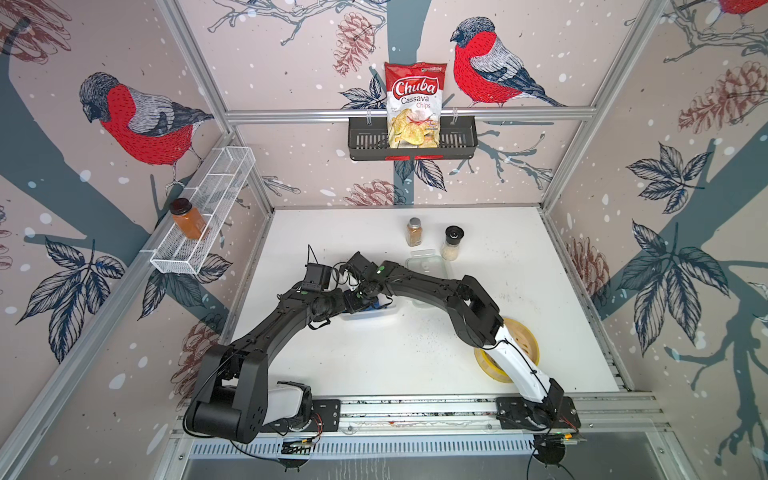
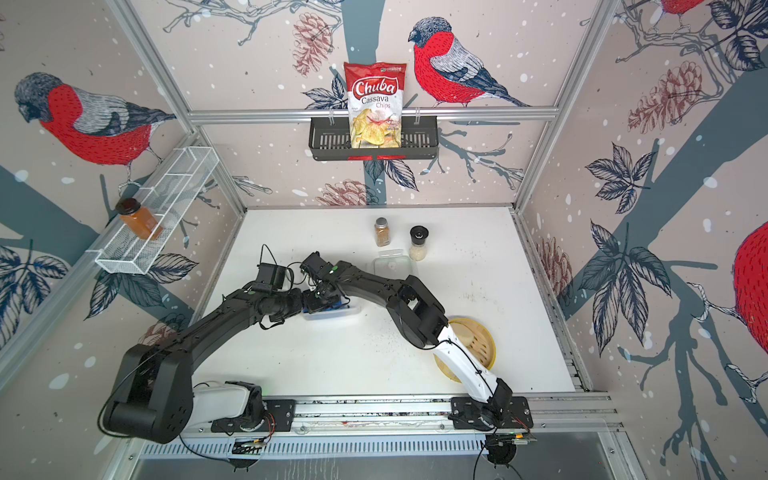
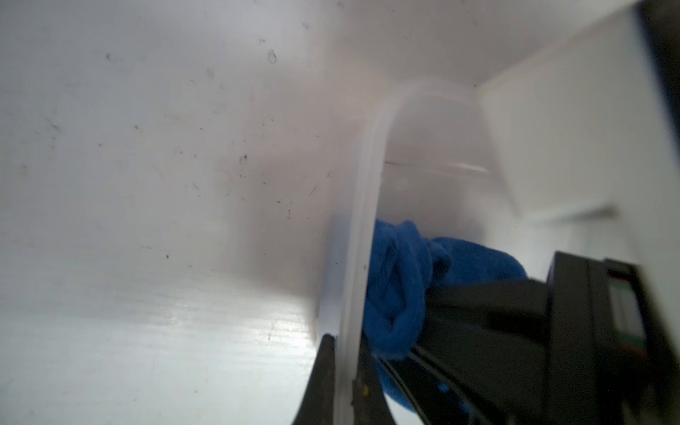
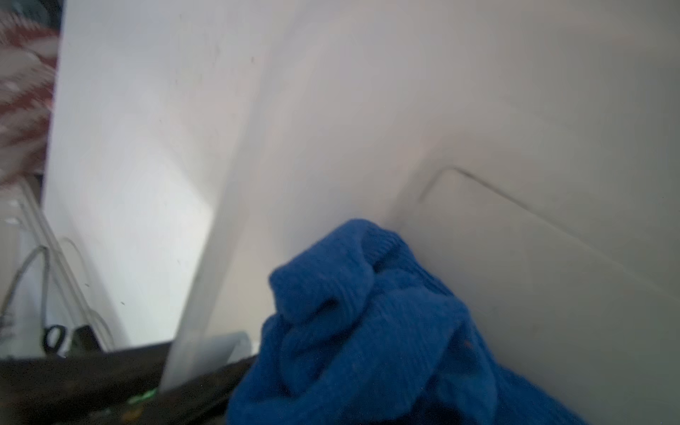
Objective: Wipe the insides of the lunch boxes
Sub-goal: Pick up the lunch box from the center of the board.
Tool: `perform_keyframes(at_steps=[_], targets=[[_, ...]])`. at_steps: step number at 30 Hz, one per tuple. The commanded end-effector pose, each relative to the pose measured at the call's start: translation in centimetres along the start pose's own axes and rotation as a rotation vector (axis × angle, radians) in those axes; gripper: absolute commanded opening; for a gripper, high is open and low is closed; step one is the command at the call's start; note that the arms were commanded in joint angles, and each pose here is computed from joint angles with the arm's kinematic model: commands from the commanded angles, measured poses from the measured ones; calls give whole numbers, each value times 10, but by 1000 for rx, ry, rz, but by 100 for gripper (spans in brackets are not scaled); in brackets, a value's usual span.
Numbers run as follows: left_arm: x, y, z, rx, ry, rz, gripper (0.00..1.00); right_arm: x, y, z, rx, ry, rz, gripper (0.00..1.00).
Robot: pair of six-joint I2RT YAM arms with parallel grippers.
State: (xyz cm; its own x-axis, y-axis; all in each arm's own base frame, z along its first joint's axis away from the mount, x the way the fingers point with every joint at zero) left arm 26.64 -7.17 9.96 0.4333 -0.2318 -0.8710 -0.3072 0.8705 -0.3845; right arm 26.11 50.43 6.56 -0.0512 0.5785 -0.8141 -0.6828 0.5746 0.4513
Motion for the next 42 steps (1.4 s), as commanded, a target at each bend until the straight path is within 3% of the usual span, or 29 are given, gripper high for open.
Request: perform_keyframes(at_steps=[1, 5, 11, 15, 22, 28, 32, 42], targets=[[1, -3, -6, -38, 14, -32, 0, -11, -23, 11, 95, -64, -22, 0], [2, -2, -8, -39, 21, -32, 0, -42, -14, 41, 58, -213, 32, 0], [4, -3, -7, -37, 29, -33, 0, -69, 0, 59, 35, -301, 78, 0], [1, -4, -3, -26, 19, -18, 0, -85, 22, 62, -19, -350, 200, 0], [-12, -6, 7, -5, -19, 17, 4, -90, 27, 84, -25, -388, 149, 0], [-16, -5, 10, 1, -35, 37, 4, -68, 13, 99, -39, -362, -80, 0], [-14, -3, 9, -3, -34, 45, 3, -47, -18, 84, -7, -277, -231, 0], [-7, 3, 7, -17, -29, 68, 2, -104, -87, 43, 107, -253, -432, 0]])
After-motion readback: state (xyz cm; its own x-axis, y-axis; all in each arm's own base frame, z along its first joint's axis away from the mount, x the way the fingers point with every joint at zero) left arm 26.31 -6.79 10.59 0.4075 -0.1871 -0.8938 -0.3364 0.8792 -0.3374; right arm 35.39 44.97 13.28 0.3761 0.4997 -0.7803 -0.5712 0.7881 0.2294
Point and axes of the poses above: each gripper's point midway between its finger pads, its own x axis out along the fingers, its own y axis along the line the jaws close on, z = x × y, the point moved 5 cm from there along -x, back along the fingers, and after that the axes turned 5 degrees about -x, right-handed, at the moved point
